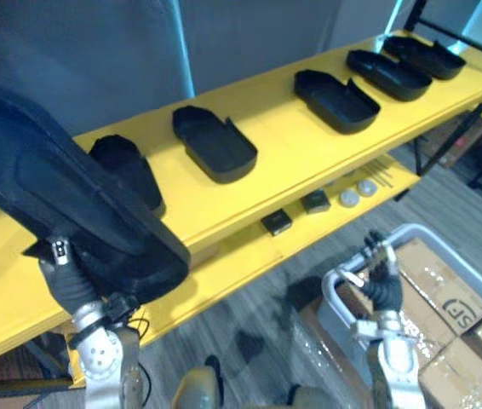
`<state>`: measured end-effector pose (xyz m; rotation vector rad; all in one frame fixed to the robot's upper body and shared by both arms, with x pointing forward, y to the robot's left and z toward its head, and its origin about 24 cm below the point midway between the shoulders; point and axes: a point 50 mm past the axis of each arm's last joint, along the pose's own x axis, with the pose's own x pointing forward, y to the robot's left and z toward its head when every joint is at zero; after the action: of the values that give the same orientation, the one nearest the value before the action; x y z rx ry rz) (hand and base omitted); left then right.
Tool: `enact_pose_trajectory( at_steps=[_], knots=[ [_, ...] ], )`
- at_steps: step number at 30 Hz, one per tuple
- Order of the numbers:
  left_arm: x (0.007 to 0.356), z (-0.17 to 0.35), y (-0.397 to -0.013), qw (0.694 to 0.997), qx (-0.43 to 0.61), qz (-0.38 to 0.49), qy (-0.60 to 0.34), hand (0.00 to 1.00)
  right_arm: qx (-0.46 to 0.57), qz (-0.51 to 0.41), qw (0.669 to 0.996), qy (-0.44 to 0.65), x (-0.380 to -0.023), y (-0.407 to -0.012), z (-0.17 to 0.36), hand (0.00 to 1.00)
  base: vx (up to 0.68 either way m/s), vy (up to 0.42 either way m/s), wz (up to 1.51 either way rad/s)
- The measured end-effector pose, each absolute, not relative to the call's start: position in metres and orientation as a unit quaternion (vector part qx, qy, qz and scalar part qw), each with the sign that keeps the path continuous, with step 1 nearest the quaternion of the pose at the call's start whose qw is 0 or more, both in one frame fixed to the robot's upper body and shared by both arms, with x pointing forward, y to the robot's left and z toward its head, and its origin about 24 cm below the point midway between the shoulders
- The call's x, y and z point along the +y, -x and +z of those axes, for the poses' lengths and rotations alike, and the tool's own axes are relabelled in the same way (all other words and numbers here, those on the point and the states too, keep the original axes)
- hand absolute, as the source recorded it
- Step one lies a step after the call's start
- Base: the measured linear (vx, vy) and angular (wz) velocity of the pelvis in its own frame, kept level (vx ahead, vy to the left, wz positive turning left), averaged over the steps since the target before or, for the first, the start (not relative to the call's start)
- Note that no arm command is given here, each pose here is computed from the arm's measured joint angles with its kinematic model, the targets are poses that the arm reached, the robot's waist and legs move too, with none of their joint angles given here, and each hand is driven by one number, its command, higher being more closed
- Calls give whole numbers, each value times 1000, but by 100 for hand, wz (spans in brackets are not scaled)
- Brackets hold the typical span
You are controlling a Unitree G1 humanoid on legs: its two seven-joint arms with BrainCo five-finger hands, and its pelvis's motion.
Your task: Walk over and take plastic housings, then place them on the shelf
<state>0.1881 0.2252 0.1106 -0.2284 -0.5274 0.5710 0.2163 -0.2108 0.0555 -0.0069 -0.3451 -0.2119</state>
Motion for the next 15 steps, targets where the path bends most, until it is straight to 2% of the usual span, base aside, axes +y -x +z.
enact_pose_trajectory(
  at_steps=[3,12,15],
  knots=[
    [221,127,-190,911,-313,250,102,100,-235,-124,964,11,-214,-225,81,0,-221,31,-20],
    [214,152,-199,886,-391,238,76,100,-263,-162,951,14,-222,-223,91,0,-38,37,-11],
    [215,151,-203,886,-387,243,79,100,-273,-164,948,20,-221,-226,96,0,46,5,11]
  ],
)
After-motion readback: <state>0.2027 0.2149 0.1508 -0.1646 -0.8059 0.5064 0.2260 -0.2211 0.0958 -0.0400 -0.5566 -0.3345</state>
